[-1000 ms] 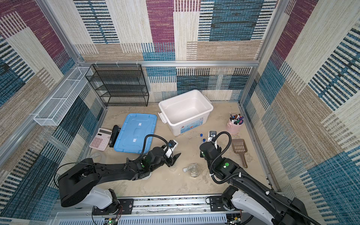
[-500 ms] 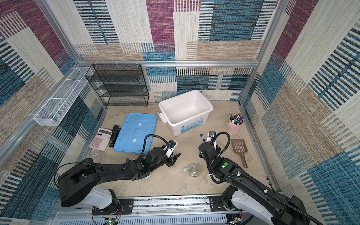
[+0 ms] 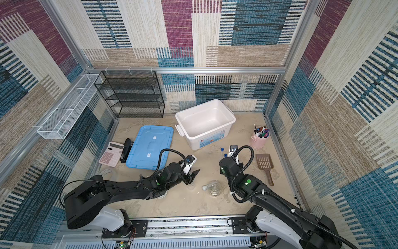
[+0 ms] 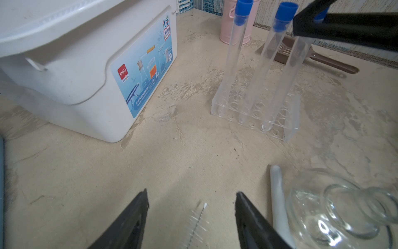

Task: Organize the chemistry lab equipment
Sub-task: 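Lower the tube into the clear rack with the right gripper, then open the right gripper and move it down toward the glass flask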

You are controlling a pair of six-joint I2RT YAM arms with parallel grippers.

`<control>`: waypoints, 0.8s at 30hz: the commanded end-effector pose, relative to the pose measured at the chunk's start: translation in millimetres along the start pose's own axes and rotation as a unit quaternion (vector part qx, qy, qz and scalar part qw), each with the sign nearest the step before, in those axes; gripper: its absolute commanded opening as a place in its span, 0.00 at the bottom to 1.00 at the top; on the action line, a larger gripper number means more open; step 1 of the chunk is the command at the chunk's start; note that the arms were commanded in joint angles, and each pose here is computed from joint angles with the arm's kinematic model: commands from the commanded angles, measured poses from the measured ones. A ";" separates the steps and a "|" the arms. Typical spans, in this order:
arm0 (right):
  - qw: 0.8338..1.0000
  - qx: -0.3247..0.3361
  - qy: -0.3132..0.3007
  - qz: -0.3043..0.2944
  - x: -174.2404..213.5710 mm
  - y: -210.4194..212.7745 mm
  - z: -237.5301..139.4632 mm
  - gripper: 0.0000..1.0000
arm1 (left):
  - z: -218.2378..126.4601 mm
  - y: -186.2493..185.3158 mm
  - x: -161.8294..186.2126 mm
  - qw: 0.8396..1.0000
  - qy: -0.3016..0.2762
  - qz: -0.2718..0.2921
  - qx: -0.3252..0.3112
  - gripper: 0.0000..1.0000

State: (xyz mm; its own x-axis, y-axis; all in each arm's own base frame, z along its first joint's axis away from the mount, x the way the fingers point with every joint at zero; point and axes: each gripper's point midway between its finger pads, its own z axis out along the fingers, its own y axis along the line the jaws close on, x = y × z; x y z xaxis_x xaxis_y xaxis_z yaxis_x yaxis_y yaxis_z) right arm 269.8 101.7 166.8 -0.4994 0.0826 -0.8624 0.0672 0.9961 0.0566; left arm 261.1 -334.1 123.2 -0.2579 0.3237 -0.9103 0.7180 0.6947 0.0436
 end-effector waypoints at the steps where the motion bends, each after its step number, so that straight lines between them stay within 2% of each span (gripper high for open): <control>1: 1.000 -0.010 -0.014 0.008 -10.3 4.7 -3.0 0.44 | -1.2 1.3 -8.3 1.000 -0.013 -0.014 -0.004 0.66; 4: 1.000 -0.018 -0.015 0.010 -13.5 6.7 -5.6 0.48 | -1.5 1.6 -7.5 1.000 -0.013 -0.015 -0.005 0.67; 9: 0.999 -0.025 -0.016 0.013 -21.5 7.9 -11.9 0.64 | -4.1 3.5 -7.6 1.000 -0.017 -0.017 -0.008 0.71; 15: 1.000 -0.010 -0.001 0.021 -29.5 2.8 -20.5 0.62 | -8.1 8.8 -7.4 0.999 -0.021 -0.019 -0.022 0.77; 24: 0.999 -0.041 0.029 0.014 -33.5 24.2 -38.9 0.62 | -14.4 21.3 -4.3 0.998 -0.013 -0.014 -0.055 0.89</control>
State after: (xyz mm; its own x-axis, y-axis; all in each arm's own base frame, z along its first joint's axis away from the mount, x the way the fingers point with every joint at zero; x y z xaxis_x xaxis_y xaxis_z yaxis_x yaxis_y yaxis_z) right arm 260.8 120.8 220.2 -0.5147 0.1070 -0.8507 0.0109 0.9929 0.1183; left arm 264.3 -317.4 131.2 -0.2563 0.2964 -0.9200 0.6659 0.7441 0.0542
